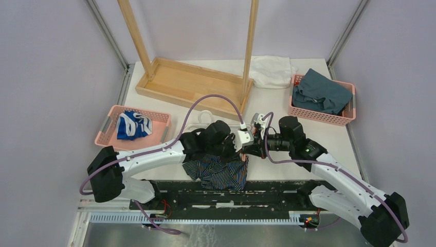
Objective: Clip the underwear to the hanger
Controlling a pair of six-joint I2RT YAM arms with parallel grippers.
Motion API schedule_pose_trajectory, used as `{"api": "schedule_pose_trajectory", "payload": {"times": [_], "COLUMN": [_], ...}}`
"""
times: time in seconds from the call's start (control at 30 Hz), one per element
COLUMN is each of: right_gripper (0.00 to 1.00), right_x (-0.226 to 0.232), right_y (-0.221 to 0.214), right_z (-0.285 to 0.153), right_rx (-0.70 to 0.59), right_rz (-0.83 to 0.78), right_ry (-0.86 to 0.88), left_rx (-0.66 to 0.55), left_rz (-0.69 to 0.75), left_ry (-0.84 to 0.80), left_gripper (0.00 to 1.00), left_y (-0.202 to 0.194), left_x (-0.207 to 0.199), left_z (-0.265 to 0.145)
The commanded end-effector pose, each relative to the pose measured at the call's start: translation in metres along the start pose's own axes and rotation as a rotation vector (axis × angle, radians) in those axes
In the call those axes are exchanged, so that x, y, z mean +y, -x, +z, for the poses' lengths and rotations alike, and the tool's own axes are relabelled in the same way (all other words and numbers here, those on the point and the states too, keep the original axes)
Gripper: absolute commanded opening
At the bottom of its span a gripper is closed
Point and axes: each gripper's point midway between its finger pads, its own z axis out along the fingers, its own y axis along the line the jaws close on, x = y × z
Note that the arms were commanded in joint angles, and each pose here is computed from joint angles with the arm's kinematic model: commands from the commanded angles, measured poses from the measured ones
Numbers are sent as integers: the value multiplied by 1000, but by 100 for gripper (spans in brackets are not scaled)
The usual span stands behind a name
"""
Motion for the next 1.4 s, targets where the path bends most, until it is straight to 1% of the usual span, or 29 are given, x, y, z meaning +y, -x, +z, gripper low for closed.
{"api": "schedule_pose_trajectory", "payload": {"times": [0.0,0.13,0.3,0.37,0.5,0.57,0.73,0.83,0.97,1.07,1.17,1.37], "right_gripper": [4,6,15,22,40,48,64,67,73,75,76,76], "right_x": [35,35,35,35,36,36,26,7,-15,-29,-40,-51], "right_y": [24,25,24,25,25,27,32,32,29,29,26,19], "right_z": [-2,-2,-2,-2,-2,-3,-6,-7,-12,-20,-31,-52], "right_rx": [-43,-41,-40,-41,-44,-53,-72,-68,-64,-91,-97,-94], "right_rz": [-66,-68,-69,-70,-72,-76,-73,-37,28,69,89,106], "right_ry": [165,167,166,167,171,167,85,-37,-187,-295,-385,-513], "left_rx": [-176,-175,-180,-183,-180,-170,-176,-185,-192,-198,-201,-188], "left_rz": [51,48,42,41,37,38,59,62,61,61,57,12], "left_ry": [134,154,183,188,194,192,173,180,192,194,191,211], "left_gripper": [3,3,3,3,3,4,13,20,42,51,55,58], "left_y": [59,59,61,62,62,60,56,53,49,44,38,21], "left_x": [28,32,37,38,39,40,36,36,37,36,34,34], "left_z": [-13,-14,-14,-14,-12,-10,-10,-12,-15,-17,-19,-24]}}
